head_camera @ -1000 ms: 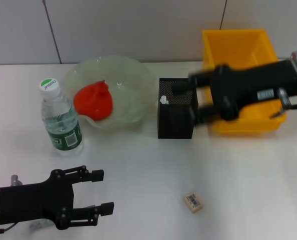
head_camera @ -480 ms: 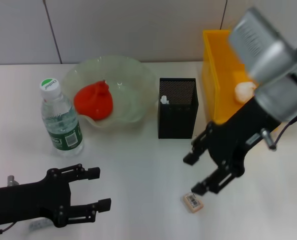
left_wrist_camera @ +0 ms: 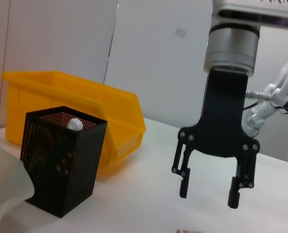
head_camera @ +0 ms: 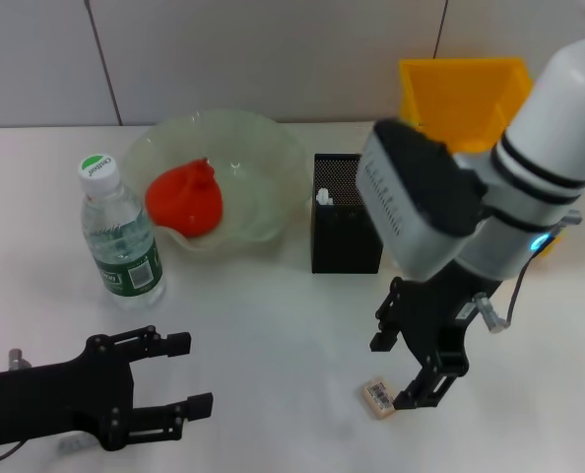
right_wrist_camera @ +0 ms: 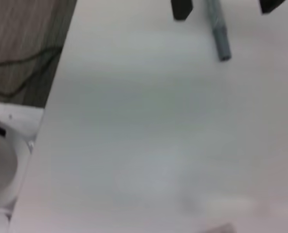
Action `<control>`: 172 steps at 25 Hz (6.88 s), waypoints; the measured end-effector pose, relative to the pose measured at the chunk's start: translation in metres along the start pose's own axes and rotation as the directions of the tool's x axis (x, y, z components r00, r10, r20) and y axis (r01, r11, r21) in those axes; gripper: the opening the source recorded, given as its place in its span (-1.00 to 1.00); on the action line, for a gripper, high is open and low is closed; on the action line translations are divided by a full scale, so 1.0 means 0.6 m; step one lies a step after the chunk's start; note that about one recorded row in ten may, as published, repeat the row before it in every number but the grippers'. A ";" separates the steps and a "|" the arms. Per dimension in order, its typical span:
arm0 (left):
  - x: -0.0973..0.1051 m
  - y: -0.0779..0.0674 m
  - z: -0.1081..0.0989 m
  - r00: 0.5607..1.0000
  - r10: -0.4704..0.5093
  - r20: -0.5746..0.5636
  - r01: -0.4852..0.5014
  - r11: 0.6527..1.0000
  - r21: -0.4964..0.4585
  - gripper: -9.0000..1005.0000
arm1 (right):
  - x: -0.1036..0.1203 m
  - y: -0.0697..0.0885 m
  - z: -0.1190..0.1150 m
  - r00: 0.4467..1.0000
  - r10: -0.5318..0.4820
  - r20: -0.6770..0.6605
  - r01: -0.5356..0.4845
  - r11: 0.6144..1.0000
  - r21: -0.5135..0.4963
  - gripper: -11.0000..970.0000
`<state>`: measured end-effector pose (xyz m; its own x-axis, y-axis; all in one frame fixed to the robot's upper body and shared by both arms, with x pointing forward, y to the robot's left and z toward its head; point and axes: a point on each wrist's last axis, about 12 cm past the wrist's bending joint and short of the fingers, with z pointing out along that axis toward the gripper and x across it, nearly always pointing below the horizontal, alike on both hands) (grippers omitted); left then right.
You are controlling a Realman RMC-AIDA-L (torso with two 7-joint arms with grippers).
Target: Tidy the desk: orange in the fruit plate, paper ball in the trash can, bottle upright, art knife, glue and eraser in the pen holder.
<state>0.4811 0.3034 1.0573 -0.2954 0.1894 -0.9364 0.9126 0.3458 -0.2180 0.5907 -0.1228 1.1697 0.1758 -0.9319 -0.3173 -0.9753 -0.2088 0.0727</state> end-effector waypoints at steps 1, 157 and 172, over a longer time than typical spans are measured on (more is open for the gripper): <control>0.001 0.000 -0.001 1.000 -0.001 0.000 0.001 1.000 -0.001 0.61 | -0.002 0.000 0.004 1.000 -0.011 -0.014 0.011 1.000 0.001 0.42; -0.007 -0.008 -0.001 0.997 -0.035 0.067 0.034 0.999 0.019 0.61 | 0.114 -0.065 -0.089 0.469 0.104 0.877 -0.652 0.711 0.264 0.61; -0.043 0.009 -0.023 0.999 -0.033 0.008 0.033 0.999 0.034 0.61 | 0.189 0.101 -0.048 0.311 0.027 0.950 -0.353 0.931 0.089 0.60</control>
<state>0.4898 0.3129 1.0841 -0.3233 0.1703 -0.9309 0.9115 0.3202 -0.2580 0.5556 -0.2493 1.1652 -0.0987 -0.0135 -0.9950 -0.9824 0.1607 0.0952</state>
